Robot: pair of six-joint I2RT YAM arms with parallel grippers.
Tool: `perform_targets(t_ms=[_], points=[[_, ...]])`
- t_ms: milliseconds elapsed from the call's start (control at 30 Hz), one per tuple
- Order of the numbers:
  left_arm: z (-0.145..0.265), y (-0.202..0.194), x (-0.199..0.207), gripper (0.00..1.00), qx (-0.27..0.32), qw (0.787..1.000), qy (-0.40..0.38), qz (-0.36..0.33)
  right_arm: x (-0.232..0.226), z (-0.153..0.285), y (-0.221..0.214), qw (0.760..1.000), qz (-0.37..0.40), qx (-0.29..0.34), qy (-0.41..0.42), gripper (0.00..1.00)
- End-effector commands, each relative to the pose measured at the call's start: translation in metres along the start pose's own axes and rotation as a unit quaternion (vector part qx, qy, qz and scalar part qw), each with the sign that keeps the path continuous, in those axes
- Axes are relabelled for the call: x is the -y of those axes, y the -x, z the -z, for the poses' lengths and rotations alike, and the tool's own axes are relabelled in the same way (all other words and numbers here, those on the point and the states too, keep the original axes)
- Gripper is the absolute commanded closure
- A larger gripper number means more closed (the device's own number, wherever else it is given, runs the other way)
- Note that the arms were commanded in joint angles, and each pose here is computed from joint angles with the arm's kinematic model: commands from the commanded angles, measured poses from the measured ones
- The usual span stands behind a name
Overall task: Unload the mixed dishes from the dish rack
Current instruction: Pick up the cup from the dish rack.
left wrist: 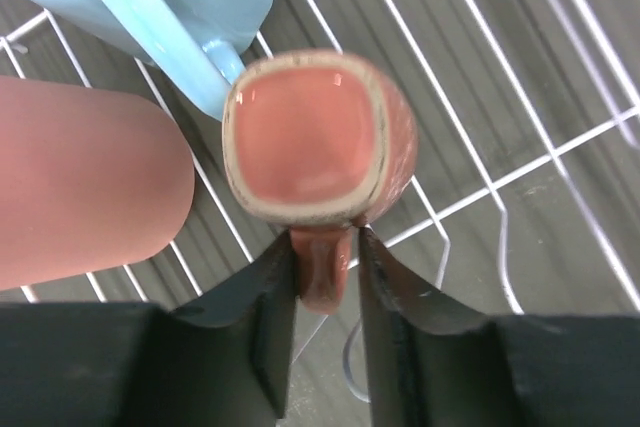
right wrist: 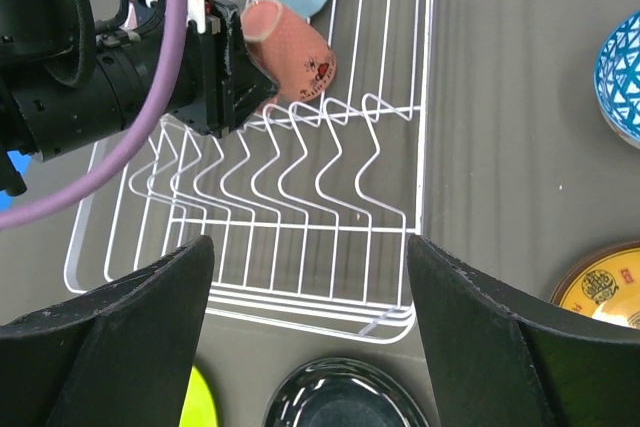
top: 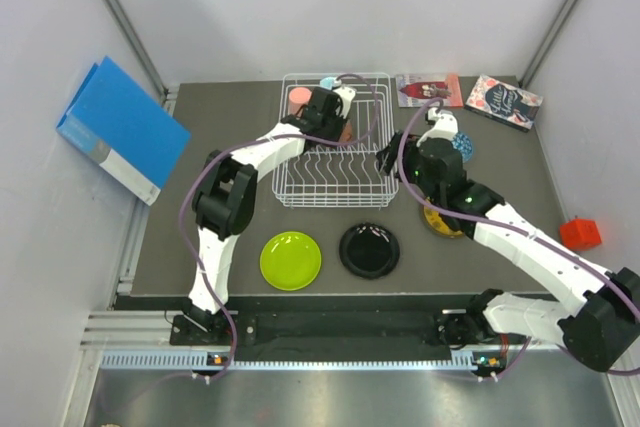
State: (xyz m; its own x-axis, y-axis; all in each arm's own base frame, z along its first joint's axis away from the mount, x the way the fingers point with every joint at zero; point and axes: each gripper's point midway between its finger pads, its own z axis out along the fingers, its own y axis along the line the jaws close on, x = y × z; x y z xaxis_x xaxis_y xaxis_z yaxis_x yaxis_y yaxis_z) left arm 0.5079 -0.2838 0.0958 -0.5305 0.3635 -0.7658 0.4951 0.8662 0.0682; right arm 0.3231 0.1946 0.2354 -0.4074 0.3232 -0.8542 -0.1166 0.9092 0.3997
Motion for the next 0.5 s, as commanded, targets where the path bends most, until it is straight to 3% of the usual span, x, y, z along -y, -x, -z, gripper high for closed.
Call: perform_targets(t_ms=[0, 100, 233, 467], points=[[0.003, 0.005, -0.011, 0.71, 0.014, 0.999, 0.031, -0.005, -0.007, -0.004, 0.001, 1.000, -0.005, 0.007, 0.012, 0.22], [0.003, 0.002, -0.012, 0.87, 0.009, 0.999, 0.033, -0.007, -0.006, -0.004, 0.000, 1.000, -0.005, 0.007, 0.011, 0.23], [0.006, 0.005, -0.015, 1.00, 0.014, 0.999, 0.043, -0.001, -0.006, -0.003, 0.001, 1.000, -0.006, 0.008, 0.010, 0.23], [0.025, 0.031, -0.020, 1.00, 0.058, 0.997, 0.056, 0.014, -0.004, -0.002, 0.002, 1.000, -0.003, 0.011, 0.006, 0.22]])
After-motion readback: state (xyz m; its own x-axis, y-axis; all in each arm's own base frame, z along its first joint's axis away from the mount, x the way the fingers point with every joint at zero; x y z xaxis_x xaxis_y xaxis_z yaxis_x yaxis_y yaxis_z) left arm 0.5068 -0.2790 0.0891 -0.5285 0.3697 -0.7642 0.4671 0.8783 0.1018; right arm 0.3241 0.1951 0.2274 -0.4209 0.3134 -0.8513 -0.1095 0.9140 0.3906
